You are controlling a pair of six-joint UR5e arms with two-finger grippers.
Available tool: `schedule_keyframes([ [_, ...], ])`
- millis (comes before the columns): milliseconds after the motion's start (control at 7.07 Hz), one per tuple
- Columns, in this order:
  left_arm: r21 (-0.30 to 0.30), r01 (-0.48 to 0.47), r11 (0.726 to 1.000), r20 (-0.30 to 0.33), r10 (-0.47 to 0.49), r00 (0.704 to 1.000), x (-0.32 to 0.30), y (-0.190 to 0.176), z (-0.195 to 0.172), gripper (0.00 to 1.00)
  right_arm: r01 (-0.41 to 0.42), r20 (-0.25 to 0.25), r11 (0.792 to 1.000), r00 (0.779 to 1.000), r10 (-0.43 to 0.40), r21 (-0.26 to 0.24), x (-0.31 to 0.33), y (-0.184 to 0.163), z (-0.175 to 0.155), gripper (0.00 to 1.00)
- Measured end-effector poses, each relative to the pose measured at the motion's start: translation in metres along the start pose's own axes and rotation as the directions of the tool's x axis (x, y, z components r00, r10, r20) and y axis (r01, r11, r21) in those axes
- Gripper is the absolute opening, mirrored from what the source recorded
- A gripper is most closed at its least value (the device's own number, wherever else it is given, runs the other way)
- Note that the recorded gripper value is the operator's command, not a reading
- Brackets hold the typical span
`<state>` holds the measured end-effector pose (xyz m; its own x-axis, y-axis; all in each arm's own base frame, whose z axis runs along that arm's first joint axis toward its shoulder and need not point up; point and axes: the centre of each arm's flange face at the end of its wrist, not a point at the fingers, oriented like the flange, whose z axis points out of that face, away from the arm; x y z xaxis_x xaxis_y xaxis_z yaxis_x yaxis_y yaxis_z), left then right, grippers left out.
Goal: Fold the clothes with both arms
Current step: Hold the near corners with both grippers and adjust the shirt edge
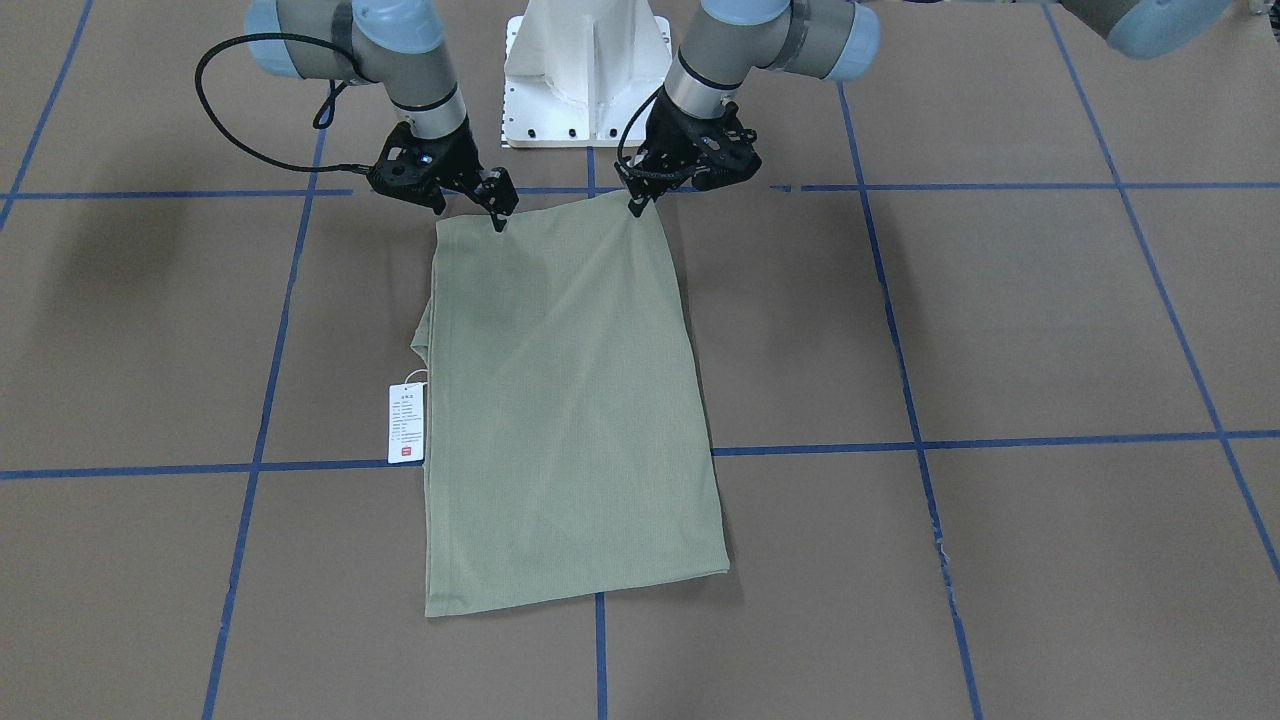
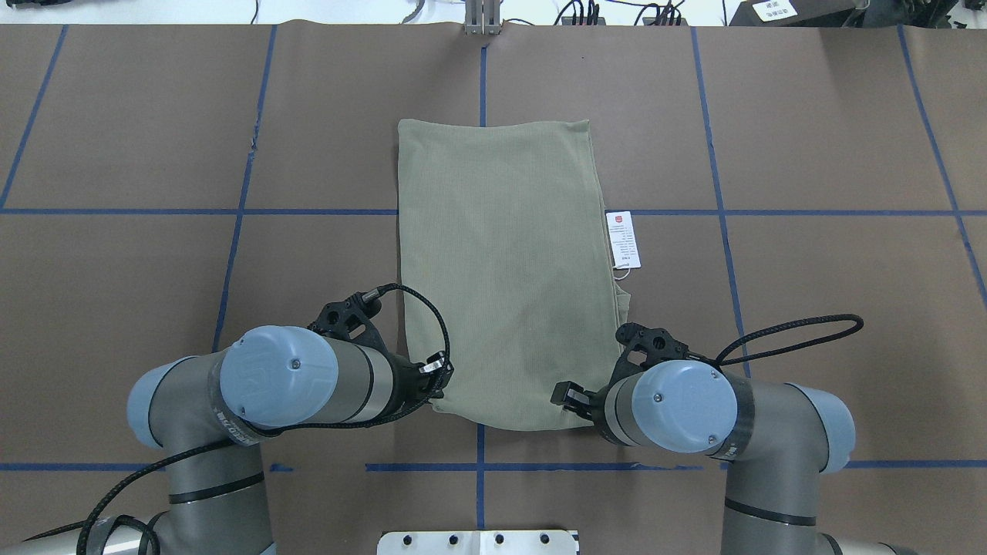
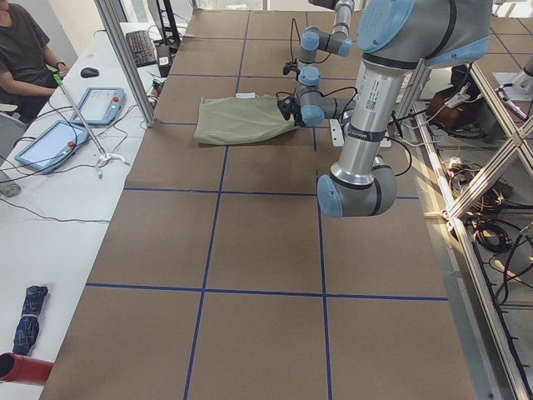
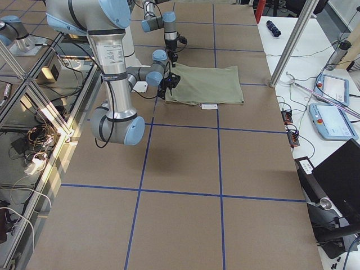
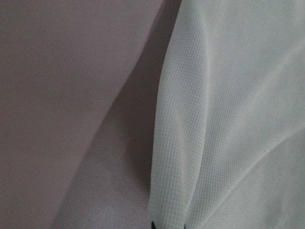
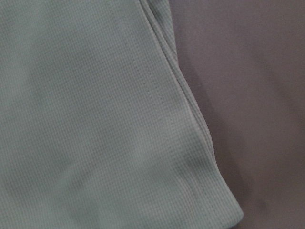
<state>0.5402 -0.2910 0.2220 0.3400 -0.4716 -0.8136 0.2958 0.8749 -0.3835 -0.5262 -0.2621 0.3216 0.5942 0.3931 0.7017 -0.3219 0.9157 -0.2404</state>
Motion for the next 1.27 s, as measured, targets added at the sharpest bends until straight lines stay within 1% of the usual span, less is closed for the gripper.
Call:
schedule_keyframes([
  [707, -0.001, -0.001, 1.0, -0.004, 0.001, 1.0, 0.0012, 0.0007, -0.0016, 0.0, 0.0, -0.019, 1.0, 1.0, 0.0, 0.004, 0.0078, -0.0011, 0.0068, 0.99],
  [848, -0.002, -0.001, 1.0, -0.005, 0.001, 1.0, 0.0013, 0.0007, -0.002, 0.0, 0.0, -0.02, 1.0, 1.0, 0.0, 0.005, 0.0081, -0.0011, 0.0071, 0.67],
  [989, -0.001, -0.001, 1.0, -0.006, 0.001, 1.0, 0.0014, 0.0004, -0.0027, 0.0, -0.003, -0.019, 1.0, 1.0, 0.003, 0.004, 0.0077, -0.0009, 0.0069, 0.4],
  [1272, 0.0, -0.001, 1.0, -0.008, 0.001, 1.0, 0.0017, 0.0003, -0.0039, 0.0, -0.009, -0.017, 1.0, 1.0, 0.009, 0.002, 0.0062, 0.0002, 0.0064, 0.05],
])
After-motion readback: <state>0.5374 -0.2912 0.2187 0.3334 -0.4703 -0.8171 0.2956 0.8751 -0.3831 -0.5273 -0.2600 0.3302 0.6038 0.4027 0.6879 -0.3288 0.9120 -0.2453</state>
